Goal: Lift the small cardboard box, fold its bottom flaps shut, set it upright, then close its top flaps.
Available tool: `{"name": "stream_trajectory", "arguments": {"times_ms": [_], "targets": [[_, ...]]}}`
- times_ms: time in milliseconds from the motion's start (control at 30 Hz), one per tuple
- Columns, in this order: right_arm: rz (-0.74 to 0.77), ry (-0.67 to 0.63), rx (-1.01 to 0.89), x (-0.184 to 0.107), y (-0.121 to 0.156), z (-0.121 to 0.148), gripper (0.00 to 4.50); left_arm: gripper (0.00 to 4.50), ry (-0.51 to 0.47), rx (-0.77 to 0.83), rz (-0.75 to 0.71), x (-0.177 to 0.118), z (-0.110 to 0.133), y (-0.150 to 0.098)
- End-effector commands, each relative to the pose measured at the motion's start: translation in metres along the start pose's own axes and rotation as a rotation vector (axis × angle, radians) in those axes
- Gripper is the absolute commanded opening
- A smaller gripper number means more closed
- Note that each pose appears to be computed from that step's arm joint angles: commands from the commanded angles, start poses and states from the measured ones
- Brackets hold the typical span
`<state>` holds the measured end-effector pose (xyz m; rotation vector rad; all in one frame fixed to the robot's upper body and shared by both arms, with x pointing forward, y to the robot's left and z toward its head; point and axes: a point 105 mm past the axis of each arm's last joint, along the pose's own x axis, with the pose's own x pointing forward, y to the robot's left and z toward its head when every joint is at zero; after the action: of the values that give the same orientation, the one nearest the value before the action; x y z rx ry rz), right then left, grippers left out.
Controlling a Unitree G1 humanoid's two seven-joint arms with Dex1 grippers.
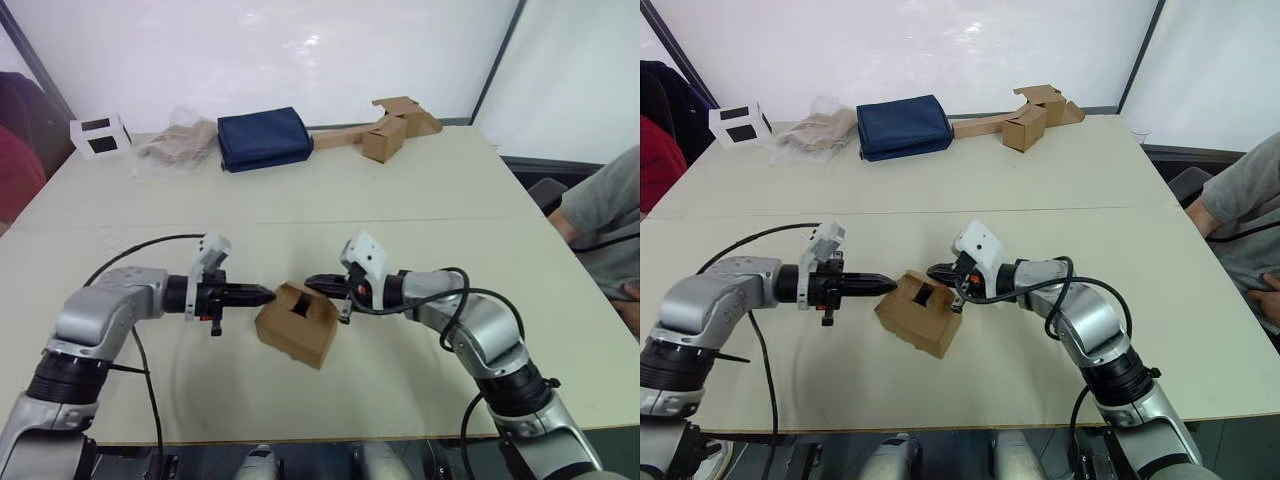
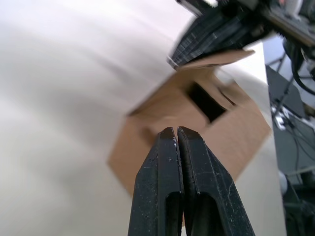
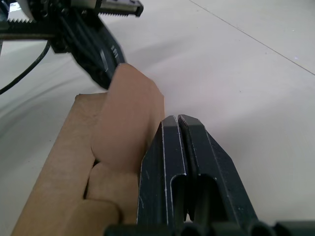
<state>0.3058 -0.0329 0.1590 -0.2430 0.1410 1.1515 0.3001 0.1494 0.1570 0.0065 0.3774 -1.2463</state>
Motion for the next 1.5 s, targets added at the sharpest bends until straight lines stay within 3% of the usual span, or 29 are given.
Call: {"name": "stream_trajectory", "arguments": {"times_ms": [33, 133, 367, 767, 1067, 1267, 1500], "targets": [[-0.022, -0.050, -0.050, -0.001, -0.002, 0.014, 0.00, 0.08, -0.002, 0.045, -0.040, 0.003, 0.005, -0.010], [-0.069, -0.055, -0.063, -0.004, -0.011, 0.016, 0.00, 0.08, 0.051, 0.046, -0.048, 0.004, -0.009, -0.014], [-0.105, -0.054, -0.077, -0.011, -0.023, 0.016, 0.00, 0.08, 0.056, 0.044, -0.066, 0.007, -0.012, -0.020], [0.065, -0.042, -0.061, -0.010, 0.016, 0.015, 0.00, 0.08, 0.061, 0.028, -0.050, 0.007, -0.017, -0.019], [0.084, 0.000, -0.063, -0.001, 0.029, 0.003, 0.00, 0.08, 0.063, 0.023, -0.048, 0.008, -0.018, -0.017], [0.073, 0.017, -0.077, -0.002, 0.027, -0.001, 0.00, 0.08, -0.076, 0.027, -0.017, -0.007, 0.022, -0.003], [0.068, 0.013, -0.088, -0.002, 0.027, 0.001, 0.00, 0.08, -0.004, 0.119, -0.035, 0.015, 0.023, 0.006]]}}
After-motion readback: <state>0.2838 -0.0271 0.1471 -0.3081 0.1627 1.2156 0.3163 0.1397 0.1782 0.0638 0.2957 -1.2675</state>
